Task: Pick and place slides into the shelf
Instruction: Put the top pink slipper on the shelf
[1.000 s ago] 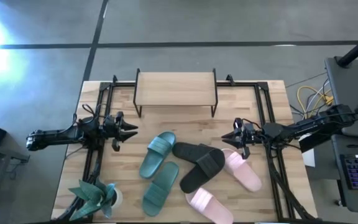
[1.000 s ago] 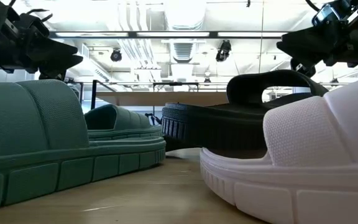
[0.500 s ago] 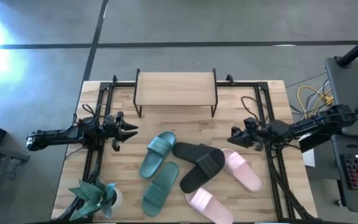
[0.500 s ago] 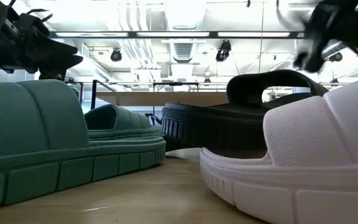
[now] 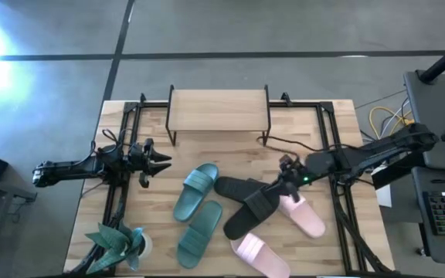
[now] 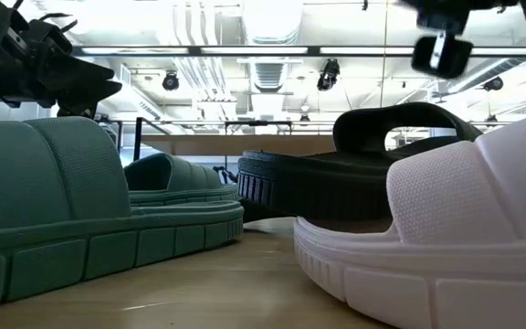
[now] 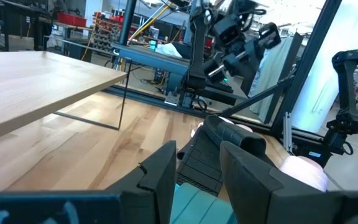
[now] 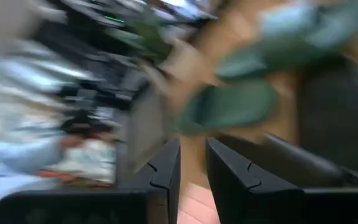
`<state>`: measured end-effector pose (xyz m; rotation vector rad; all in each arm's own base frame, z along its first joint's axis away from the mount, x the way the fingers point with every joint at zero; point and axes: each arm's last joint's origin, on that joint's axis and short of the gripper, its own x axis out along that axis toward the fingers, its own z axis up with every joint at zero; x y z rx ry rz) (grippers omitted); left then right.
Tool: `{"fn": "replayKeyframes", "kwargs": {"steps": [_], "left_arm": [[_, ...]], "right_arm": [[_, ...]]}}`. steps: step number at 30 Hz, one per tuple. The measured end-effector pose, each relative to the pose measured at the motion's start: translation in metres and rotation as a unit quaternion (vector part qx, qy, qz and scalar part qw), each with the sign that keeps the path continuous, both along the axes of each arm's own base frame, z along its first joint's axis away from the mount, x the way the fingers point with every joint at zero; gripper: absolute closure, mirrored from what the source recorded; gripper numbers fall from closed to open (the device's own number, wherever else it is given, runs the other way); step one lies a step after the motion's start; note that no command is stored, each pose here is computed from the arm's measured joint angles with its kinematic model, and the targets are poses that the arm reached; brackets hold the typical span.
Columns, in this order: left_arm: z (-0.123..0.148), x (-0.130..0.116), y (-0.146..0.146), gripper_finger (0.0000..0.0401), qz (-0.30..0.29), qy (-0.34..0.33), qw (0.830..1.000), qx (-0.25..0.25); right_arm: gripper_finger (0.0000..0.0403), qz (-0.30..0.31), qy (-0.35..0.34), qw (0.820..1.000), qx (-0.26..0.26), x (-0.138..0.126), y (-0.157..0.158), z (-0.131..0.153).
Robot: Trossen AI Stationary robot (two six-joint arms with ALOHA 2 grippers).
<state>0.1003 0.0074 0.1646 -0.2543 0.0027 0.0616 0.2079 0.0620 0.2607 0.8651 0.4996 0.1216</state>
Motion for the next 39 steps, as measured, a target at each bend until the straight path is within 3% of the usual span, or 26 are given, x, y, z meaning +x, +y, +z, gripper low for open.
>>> {"fn": "replayKeyframes", "kwargs": {"steps": [4,11,19,24,27,31,36,39], "left_arm": [[0.0,0.0,0.0,0.029,0.0,-0.001,1.0,0.0],[0.0,0.0,0.0,0.029,0.0,-0.001,1.0,0.0],[0.001,0.0,0.0,0.029,0.0,-0.007,1.0,-0.005],[0.001,0.0,0.0,0.029,0.0,-0.013,0.996,-0.09],[0.001,0.0,0.0,0.029,0.0,-0.015,0.99,-0.139],[0.001,0.0,0.0,0.029,0.0,-0.017,0.988,-0.154],[0.001,0.0,0.0,0.029,0.0,-0.021,0.971,-0.239],[0.001,0.0,0.0,0.029,0.0,-0.022,0.969,-0.246]], "right_arm": [[0.0335,-0.022,0.094,0.995,-0.014,0.012,0.013,0.012],[0.0335,-0.008,0.153,0.988,-0.028,0.04,0.042,0.034],[0.0335,0.016,0.301,0.953,-0.034,0.058,0.075,0.038],[0.0335,0.003,0.387,0.921,-0.052,0.063,0.102,0.027],[0.0335,-0.01,0.412,0.91,-0.048,0.071,0.118,0.014],[0.0335,-0.011,0.43,0.901,-0.056,0.085,0.134,-0.002],[0.0335,-0.004,0.442,0.895,-0.067,0.102,0.146,-0.016],[0.0335,-0.005,0.439,0.896,-0.067,0.108,0.147,-0.018]]}}
